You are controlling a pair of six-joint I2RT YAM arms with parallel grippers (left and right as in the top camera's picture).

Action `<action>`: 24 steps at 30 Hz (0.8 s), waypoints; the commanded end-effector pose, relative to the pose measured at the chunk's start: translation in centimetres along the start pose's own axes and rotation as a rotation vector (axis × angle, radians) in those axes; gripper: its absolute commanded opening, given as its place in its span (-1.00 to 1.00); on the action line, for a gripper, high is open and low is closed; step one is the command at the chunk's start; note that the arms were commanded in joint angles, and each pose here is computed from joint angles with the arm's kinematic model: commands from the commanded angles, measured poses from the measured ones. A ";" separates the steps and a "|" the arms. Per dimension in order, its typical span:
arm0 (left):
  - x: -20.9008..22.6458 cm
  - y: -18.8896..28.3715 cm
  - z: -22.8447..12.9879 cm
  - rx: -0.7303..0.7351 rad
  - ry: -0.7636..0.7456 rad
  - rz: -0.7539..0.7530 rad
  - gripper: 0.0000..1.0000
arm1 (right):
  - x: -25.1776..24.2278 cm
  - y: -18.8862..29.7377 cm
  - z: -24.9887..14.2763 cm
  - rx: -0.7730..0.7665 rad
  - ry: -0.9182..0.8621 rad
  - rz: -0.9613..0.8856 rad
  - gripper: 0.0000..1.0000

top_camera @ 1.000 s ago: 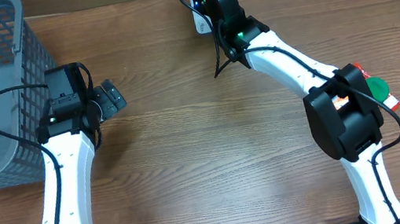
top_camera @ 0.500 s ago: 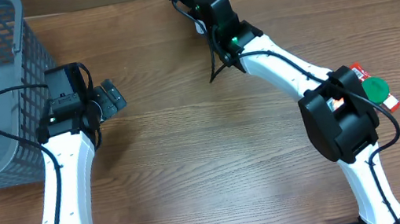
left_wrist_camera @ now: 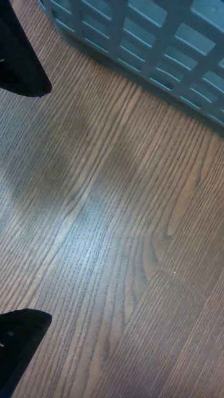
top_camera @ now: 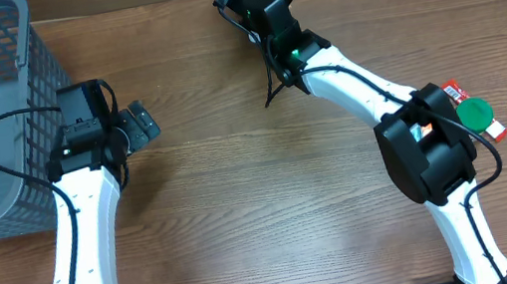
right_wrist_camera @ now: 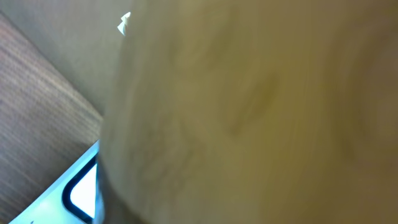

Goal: Scan the item barcode
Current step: 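Hold the Pantree bag in front of the white scanner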

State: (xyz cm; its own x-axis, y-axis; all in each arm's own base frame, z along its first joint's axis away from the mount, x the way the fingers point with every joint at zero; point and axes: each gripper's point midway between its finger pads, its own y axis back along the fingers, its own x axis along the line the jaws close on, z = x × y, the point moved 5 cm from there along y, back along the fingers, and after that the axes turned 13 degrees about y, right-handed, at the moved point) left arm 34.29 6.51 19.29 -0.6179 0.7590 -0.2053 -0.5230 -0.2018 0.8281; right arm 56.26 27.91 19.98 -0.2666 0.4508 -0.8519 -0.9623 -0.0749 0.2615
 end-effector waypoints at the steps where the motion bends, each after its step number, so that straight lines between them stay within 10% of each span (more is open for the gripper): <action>1: -0.1 0.4 0.5 -0.022 0.011 0.004 1.00 | 2.0 -0.8 -1.1 0.046 0.021 0.012 -0.92; 24: -0.1 0.4 0.5 -0.022 0.011 0.004 1.00 | 5.6 0.8 1.1 0.030 0.077 0.113 -0.93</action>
State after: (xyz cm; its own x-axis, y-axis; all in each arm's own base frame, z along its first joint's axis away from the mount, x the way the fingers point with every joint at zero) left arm 34.29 6.51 19.28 -0.6180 0.7590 -0.2051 -0.5227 -0.2017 0.8283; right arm 54.12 31.07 16.64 -0.3581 0.3779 -0.8538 -0.9319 -0.0885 0.3517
